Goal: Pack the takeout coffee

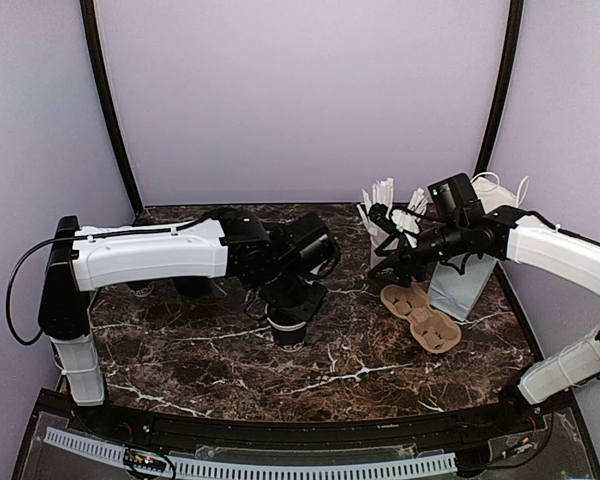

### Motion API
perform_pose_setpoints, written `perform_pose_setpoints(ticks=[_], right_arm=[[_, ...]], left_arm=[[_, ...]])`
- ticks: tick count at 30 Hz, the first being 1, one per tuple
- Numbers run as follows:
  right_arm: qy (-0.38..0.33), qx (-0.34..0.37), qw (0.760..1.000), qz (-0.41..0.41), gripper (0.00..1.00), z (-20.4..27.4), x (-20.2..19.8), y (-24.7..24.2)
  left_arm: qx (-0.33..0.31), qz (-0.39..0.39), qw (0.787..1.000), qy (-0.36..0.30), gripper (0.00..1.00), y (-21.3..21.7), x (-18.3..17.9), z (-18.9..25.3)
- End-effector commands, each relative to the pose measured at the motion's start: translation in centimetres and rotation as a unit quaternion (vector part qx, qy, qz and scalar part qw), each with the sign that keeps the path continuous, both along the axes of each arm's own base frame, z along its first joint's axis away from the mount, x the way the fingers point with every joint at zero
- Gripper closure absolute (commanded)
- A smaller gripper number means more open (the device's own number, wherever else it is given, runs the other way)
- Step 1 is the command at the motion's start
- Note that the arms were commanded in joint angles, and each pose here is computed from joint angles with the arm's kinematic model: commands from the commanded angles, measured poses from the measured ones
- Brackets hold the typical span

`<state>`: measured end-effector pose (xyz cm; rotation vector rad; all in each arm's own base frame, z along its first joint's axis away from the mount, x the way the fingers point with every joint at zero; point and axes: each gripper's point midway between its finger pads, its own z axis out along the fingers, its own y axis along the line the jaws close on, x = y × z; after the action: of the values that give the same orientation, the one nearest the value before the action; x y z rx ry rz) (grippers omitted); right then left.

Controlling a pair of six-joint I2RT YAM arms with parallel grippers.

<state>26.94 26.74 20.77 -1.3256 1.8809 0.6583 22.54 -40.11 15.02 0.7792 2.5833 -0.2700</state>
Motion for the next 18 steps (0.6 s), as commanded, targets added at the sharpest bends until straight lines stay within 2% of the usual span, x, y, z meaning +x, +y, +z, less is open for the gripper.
perform_pose_setpoints(ticks=[1,7,12,18], right_arm=[[-0.013,0.020,1.000,0.000,0.33,1.2,0.1,0.2],[-0.013,0.022,1.000,0.000,0.33,1.2,0.2,0.2],[-0.013,0.021,1.000,-0.001,0.33,1.2,0.2,0.2],[-0.014,0.020,1.000,-0.002,0.33,1.0,0.2,0.1]], left_arm=[[0.003,0.010,1.000,-0.008,0.90,0.9,-0.1,1.5],[0.001,0.006,1.000,0.000,0.82,0.9,-0.4,0.9],[0.010,0.001,1.000,0.010,0.81,0.6,-0.6,-0.3],[0.019,0.003,1.000,0.012,0.86,0.7,-0.5,-0.8]])
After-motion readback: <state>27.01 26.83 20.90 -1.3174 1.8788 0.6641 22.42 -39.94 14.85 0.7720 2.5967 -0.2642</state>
